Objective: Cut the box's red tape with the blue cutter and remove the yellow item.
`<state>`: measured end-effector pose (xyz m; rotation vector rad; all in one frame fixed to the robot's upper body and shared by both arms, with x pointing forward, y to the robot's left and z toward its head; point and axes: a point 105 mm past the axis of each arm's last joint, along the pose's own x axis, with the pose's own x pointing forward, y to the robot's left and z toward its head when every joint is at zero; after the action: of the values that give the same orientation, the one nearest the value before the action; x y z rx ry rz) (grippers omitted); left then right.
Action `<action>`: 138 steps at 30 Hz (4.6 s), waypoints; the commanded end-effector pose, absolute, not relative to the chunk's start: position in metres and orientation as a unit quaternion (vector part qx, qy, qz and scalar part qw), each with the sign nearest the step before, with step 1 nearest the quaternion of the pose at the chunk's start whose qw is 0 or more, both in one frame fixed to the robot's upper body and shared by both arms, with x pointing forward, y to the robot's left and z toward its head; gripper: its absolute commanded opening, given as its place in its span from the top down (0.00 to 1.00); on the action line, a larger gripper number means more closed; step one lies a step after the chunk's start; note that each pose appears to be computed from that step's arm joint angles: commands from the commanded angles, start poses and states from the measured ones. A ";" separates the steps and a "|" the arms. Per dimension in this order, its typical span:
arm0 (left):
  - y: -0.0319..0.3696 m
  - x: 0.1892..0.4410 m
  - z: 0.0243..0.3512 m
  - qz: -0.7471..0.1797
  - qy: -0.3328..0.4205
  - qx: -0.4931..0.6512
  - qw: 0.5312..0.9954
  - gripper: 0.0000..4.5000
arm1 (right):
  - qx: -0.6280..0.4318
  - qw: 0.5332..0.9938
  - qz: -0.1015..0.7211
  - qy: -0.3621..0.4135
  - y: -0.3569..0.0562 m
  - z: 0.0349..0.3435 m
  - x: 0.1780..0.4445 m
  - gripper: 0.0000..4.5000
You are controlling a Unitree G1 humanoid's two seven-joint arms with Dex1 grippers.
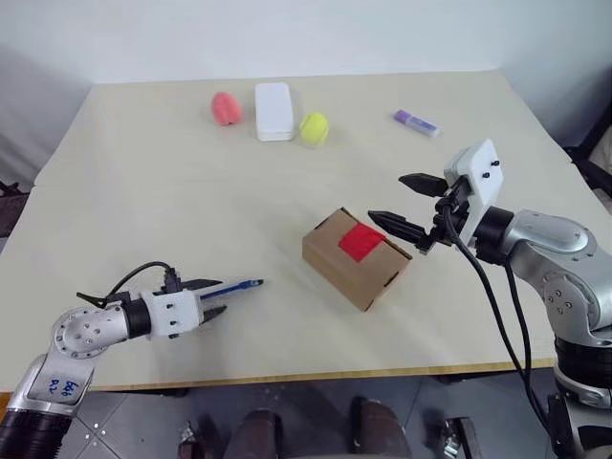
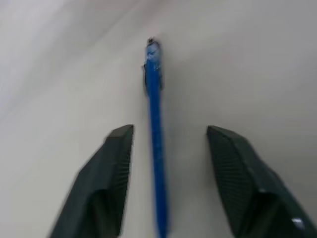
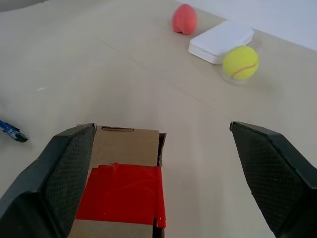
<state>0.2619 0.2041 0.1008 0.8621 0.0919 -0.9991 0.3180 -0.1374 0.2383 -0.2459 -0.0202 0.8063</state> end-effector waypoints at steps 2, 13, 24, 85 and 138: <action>0.198 0.236 0.075 -0.531 0.141 0.292 0.783 0.18 | -0.124 0.908 0.399 -0.036 -0.133 0.249 0.317 0.00; 0.210 0.257 0.109 -0.495 0.164 0.156 0.839 0.01 | -0.125 0.909 0.396 -0.036 -0.135 0.248 0.317 0.00; 0.234 0.273 0.103 -0.481 0.198 0.169 0.837 0.01 | -0.126 0.907 0.400 -0.040 -0.132 0.249 0.317 0.00; 0.232 0.231 0.078 -0.621 0.298 0.211 0.693 0.91 | -0.296 0.666 0.682 0.053 0.006 0.165 0.252 0.91; 0.189 0.302 0.152 -0.492 -0.032 0.287 0.821 0.91 | -0.132 0.738 0.647 0.135 -0.032 0.253 0.302 0.12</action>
<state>0.2973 0.1875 0.1352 0.5697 0.0355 -1.0885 0.3030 -0.0302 0.2395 -0.2978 0.3158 1.4147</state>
